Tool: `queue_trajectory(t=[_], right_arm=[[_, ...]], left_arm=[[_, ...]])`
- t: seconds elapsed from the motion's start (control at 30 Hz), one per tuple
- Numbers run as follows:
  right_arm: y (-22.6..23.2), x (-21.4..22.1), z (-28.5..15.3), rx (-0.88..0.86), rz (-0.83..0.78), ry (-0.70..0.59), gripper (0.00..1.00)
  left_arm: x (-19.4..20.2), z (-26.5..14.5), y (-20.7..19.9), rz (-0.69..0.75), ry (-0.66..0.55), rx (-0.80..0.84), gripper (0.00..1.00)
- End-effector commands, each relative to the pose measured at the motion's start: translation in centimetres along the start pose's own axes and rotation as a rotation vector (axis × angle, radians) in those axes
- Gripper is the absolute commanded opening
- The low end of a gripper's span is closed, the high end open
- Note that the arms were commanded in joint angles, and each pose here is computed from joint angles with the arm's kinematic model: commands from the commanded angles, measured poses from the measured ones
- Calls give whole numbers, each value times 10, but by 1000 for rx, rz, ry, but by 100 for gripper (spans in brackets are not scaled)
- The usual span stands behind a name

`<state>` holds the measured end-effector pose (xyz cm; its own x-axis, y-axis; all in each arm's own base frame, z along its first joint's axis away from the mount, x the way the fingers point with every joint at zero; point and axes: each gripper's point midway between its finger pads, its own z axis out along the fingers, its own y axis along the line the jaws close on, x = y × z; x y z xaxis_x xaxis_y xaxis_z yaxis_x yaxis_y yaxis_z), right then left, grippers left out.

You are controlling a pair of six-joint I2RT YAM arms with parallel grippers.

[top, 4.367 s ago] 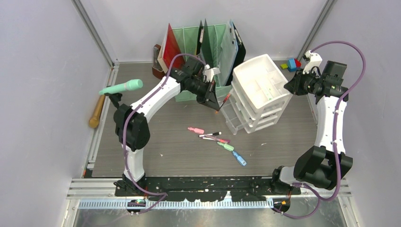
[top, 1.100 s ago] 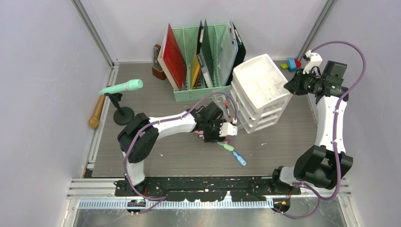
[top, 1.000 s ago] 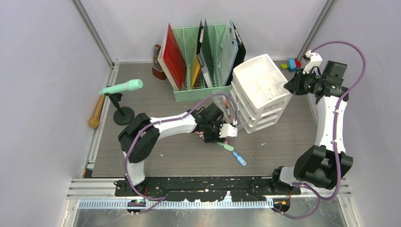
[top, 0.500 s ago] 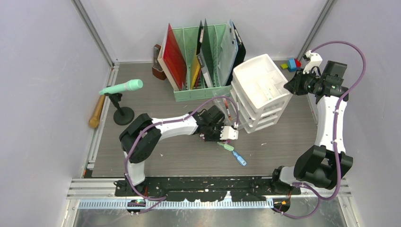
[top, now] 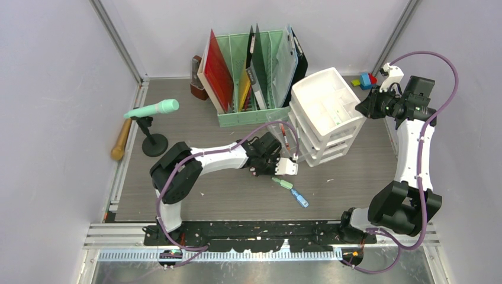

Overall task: Organize the desk
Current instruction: Pick up the stationery from the center of the board, then place the stationery in the drawer.

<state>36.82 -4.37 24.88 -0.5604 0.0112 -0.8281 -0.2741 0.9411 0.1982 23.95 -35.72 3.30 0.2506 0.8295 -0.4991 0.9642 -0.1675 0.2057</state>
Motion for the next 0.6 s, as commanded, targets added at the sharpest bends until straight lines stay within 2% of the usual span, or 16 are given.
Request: queue_trajectory(t=[0.0,0.1,0.27,0.57], right_arm=[[-15,77,23,49,179,255,1],[-15,77,23,49,177,254,1],[-15,76,23,47,178,253,1],[-13,74,22,44,180,248,1]], left_arm=[[-20,-19,14,22,-28,-47,5],[-27,-31,17,23,-39,-60,0],[-39,-60,20,32,-63,-83,0],[-29,-109,21,72,50,-89,0]])
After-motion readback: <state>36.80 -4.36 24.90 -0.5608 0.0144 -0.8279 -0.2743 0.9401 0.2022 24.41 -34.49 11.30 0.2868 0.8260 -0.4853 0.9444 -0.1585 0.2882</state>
